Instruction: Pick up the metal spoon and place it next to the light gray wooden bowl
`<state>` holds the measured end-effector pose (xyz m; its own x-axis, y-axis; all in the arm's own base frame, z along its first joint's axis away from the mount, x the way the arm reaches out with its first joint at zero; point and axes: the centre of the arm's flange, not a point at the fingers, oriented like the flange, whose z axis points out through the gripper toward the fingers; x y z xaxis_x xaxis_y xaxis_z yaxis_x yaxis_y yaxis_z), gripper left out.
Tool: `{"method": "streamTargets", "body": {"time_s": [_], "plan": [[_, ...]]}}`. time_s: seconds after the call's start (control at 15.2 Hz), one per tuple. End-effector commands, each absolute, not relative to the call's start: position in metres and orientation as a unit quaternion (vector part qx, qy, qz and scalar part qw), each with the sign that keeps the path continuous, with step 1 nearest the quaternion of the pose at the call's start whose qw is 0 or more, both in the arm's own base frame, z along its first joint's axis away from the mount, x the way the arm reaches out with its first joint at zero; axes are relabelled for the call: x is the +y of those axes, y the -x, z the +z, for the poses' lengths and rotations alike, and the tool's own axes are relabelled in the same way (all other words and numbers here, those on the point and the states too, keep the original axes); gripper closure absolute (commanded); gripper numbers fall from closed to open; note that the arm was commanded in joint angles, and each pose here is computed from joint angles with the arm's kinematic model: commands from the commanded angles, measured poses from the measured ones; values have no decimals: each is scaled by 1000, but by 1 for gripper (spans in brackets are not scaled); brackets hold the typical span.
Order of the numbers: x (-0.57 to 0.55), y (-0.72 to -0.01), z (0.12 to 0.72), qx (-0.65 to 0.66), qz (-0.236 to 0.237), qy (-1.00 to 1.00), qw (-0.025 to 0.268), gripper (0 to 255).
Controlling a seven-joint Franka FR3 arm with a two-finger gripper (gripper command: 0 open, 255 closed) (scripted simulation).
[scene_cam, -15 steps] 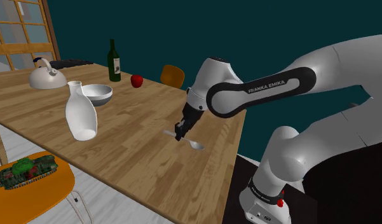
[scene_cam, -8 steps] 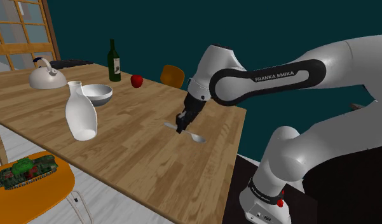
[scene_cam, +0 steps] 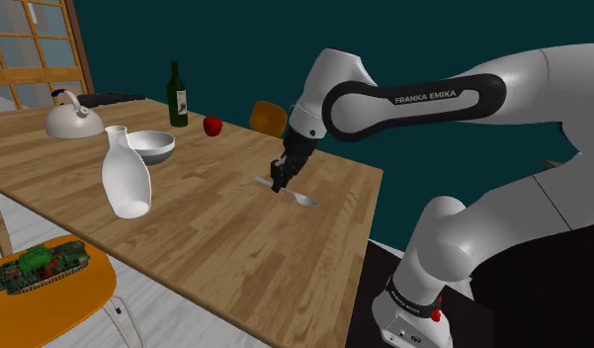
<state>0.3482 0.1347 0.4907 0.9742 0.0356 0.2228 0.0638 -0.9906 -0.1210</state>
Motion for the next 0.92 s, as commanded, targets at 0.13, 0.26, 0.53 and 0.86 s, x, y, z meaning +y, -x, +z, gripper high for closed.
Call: {"method": "streamTargets", "body": {"time_s": [0.13, 0.26, 0.53, 0.86], "plan": [[128, -396, 491, -25, -110, 992, 64, 255], [124, -422, 491, -25, -110, 992, 64, 255], [115, -474, 492, -25, -110, 992, 64, 255], [105, -539, 492, -25, -110, 992, 64, 255]]}}
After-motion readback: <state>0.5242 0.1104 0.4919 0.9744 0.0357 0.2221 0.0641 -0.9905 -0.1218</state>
